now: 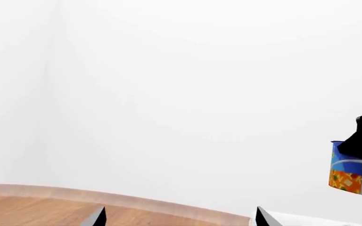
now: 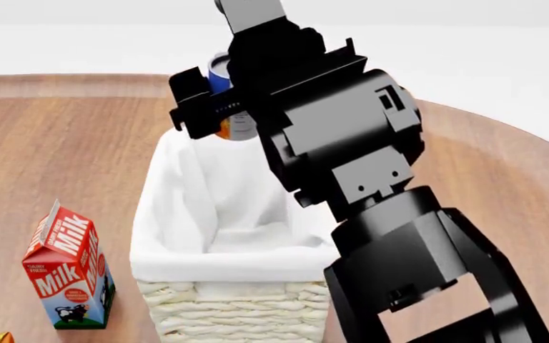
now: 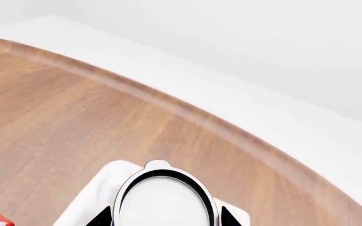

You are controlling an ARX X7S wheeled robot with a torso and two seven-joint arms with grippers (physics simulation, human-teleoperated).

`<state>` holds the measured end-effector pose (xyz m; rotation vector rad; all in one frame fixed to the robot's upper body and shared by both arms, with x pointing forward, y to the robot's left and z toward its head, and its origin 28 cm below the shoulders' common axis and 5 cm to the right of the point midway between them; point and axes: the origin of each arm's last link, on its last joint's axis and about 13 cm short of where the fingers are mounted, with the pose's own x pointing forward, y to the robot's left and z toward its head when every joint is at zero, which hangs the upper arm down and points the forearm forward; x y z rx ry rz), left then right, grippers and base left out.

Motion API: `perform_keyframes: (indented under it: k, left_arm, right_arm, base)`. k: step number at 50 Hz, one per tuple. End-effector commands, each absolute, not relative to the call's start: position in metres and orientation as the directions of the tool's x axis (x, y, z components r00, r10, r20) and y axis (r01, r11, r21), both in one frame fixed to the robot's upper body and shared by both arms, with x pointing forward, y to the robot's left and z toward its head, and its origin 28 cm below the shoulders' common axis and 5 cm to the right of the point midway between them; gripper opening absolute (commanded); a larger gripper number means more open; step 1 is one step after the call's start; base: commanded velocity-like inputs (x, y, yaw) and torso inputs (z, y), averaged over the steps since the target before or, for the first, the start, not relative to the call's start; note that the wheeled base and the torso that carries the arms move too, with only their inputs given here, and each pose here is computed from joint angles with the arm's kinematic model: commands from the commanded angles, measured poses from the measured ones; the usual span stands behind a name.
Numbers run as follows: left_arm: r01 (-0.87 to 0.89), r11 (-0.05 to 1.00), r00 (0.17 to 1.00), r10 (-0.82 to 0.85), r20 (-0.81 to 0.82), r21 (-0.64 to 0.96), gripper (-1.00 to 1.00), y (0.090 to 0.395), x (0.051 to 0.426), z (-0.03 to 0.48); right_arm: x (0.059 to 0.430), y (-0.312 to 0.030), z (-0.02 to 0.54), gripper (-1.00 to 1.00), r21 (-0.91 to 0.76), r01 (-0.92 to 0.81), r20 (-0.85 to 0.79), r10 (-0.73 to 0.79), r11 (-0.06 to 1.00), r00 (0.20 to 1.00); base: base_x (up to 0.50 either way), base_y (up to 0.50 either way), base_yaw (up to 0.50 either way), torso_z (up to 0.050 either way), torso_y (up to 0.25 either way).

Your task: Pick up the alphabet soup, and put it in the basket.

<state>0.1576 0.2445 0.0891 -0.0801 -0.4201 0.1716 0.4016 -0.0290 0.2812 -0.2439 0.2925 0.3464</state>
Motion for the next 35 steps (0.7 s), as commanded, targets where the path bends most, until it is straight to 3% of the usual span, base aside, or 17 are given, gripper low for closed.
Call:
perform_keyframes:
  k: [1, 35]
  left_arm:
    - [-0.147, 0.983, 0.899, 0.181, 0.399, -0.114, 1.0, 0.245, 0.157, 0.09]
    - [-0.145, 0.984, 0.896, 0.177, 0.406, -0.107, 1.0, 0.245, 0.157, 0.089]
  right_arm:
    - [0.401, -0.028, 0.287, -1.0, -0.22, -0.362, -0.318, 0.285, 0.906, 0.904]
    - [0.405, -0.026, 0.265, -1.0, -0.251, -0.383, -0.367, 0.279, 0.889, 0.887]
  base:
    - [0.0, 0.0, 0.0, 0.0, 0.0]
    - [0.0, 0.0, 0.0, 0.0, 0.001]
